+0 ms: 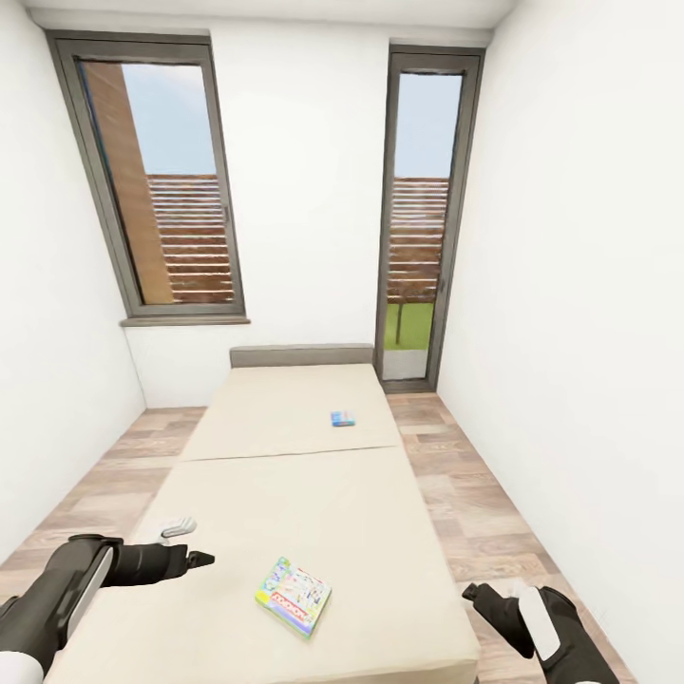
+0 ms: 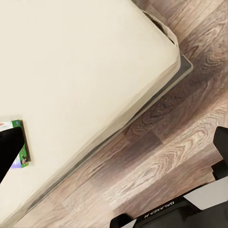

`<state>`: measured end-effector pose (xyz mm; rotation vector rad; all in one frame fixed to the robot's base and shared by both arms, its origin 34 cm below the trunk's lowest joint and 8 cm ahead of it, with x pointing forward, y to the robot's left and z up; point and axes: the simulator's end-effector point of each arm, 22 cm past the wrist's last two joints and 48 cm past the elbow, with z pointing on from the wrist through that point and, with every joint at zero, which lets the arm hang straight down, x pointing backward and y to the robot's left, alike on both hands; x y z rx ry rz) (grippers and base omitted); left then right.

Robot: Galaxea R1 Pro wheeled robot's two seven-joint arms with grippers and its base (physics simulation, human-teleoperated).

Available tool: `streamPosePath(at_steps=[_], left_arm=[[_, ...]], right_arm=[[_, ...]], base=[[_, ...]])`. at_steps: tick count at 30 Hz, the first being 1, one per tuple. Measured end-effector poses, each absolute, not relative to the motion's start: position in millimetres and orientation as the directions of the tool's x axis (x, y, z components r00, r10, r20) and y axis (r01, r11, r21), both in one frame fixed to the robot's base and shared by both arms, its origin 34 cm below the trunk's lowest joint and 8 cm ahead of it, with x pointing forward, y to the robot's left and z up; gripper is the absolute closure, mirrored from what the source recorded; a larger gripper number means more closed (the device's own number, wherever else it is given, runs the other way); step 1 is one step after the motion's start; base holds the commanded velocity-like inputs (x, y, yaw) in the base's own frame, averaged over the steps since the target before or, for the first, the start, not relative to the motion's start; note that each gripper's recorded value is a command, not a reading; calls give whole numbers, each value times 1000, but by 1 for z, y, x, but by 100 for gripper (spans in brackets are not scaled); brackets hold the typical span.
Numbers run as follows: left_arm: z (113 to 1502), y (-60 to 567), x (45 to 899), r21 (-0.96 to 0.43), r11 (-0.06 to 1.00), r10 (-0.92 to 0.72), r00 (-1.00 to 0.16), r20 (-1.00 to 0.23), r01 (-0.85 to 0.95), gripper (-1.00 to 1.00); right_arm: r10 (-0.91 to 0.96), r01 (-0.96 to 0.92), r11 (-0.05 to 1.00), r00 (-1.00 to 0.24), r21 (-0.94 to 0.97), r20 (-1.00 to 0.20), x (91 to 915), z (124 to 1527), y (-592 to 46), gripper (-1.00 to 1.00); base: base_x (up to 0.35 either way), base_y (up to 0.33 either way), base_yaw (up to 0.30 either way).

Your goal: Put all the toys in the child's room - the three board games (two on the bed and one on the table), the two jigsaw puzzles on the table, and the tennis ball on the table - inside the toy box on the table in the child's room.

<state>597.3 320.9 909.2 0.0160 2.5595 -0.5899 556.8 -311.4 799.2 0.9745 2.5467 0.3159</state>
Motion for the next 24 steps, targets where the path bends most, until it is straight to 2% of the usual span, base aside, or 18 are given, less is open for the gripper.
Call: streamPosePath(at_steps=[5,12,19,24], left_arm=[[909,321,597,-406,906,-99,-871,-482,121,-100],[909,321,597,-406,906,-101,-870,-482,120,-100],[909,321,597,-406,906,-101,-870,-482,120,-100],[909,320,597,-407,906,-101,-870,-482,120,-100]], right_arm=[[644,558,762,-707,329,-293,559,801,-305,-100],[577,498,814,-753,300,-317,564,803,-293,-100],[565,483,822,-759,301,-325,567,806,-290,-100],[559,461,827,-730,321,-392,592,836,-298,-100]], base=[[0,-204,0],[0,-45,0],[0,-120,0],[0,-102,0]])
